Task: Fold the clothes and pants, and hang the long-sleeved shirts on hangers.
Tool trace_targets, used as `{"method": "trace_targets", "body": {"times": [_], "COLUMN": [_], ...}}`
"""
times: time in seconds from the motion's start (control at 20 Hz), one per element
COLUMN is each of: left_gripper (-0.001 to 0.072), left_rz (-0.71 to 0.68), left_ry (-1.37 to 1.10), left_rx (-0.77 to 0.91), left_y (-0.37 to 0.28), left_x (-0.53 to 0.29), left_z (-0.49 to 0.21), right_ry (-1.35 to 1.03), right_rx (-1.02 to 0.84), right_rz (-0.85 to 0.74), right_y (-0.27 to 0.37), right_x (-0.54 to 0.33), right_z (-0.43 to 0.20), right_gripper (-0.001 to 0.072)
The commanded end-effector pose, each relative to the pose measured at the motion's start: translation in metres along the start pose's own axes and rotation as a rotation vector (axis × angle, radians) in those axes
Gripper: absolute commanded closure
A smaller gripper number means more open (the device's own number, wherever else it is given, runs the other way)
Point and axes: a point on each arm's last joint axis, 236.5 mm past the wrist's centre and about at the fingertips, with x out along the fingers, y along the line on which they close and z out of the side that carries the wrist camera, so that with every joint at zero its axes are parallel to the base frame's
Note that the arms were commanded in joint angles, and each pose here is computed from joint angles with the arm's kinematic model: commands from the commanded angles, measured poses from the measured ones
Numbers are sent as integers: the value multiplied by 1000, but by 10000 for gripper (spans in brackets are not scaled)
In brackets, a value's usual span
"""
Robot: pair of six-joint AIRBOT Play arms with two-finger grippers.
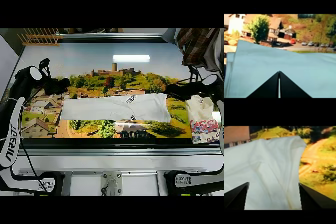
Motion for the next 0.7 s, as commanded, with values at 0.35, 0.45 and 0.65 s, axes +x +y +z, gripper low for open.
{"method": "trace_targets", "body": {"times": [0.35,0.45,0.65], "left_gripper": [702,702,702], "left_rz": [-97,-112,-122], "left_ry": [10,-4,-15], "left_rx": [244,264,276], "left_y": [-103,-115,-122], "left_x": [-13,-12,-12], "left_z": [-41,-42,-43], "right_ry": [255,274,329], "right_rx": [223,218,164], "right_rz": [244,331,379], "right_y": [-45,-18,23], "right_x": [51,58,69], "right_z": [-57,-58,-68], "right_gripper": [1,1,2]}}
